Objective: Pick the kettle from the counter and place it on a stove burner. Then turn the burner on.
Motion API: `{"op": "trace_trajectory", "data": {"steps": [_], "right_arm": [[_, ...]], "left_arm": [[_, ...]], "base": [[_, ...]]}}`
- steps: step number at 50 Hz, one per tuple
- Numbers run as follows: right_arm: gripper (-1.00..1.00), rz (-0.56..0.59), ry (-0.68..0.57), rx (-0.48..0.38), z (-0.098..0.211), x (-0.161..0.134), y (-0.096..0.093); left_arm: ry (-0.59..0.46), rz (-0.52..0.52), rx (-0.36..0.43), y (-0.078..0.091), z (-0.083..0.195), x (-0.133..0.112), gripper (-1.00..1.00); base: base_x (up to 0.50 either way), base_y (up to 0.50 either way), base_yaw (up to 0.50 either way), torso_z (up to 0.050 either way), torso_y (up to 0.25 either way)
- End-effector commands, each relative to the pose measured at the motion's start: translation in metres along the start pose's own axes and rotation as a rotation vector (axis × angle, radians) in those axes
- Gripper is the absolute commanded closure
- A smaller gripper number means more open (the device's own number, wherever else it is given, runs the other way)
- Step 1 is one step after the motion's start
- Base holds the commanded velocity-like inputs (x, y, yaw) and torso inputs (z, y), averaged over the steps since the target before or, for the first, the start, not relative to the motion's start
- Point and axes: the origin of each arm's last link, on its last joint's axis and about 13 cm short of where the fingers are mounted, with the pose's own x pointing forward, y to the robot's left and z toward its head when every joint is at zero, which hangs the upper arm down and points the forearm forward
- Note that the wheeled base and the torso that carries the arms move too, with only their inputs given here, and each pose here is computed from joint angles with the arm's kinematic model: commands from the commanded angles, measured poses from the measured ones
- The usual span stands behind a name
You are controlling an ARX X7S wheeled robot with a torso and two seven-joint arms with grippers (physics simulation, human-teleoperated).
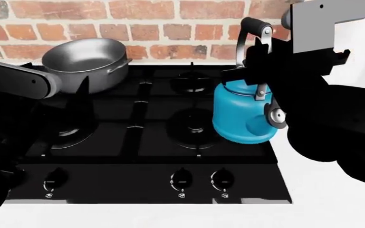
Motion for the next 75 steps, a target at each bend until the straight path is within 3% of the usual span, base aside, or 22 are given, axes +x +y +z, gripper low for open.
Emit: {"op": "trace_trajectory", "data": {"steps": [1, 24, 38, 53, 75], "right_arm": [[1.0, -0.026, -0.045, -0.007, 0.007, 0.002, -0.003], [1.0, -0.024, -0.08, 0.004, 0.015, 0.004, -0.002], [1.0, 0.005, -0.123, -0.023, 0.016, 0.027, 0.013], [1.0, 0.06, -0.098, 0.001, 0.007, 0.044, 0.024], [1.0, 0.032, -0.038, 0.019, -0.02, 0.054, 0.022]], "left_arm": [[0.001, -0.002, -0.001, 0.0, -0.001, 0.0, -1.0], [0.0, 0.008, -0.008, 0.002, -0.002, -0.002, -1.0], [0.003, 0.007, -0.009, 0.002, -0.004, -0.002, -1.0], [0.011, 0.009, -0.012, 0.003, -0.008, -0.001, -1.0], [0.023, 0.005, -0.01, 0.001, -0.013, 0.002, -1.0]], "base": [[0.0, 0.32, 0.0, 0.0, 0.0], [0.0, 0.18, 0.0, 0.0, 0.001], [0.0, 0.0, 0.0, 0.0, 0.001], [0.0, 0.0, 0.0, 0.001, 0.001], [0.0, 0.0, 0.0, 0.0, 0.001]]}}
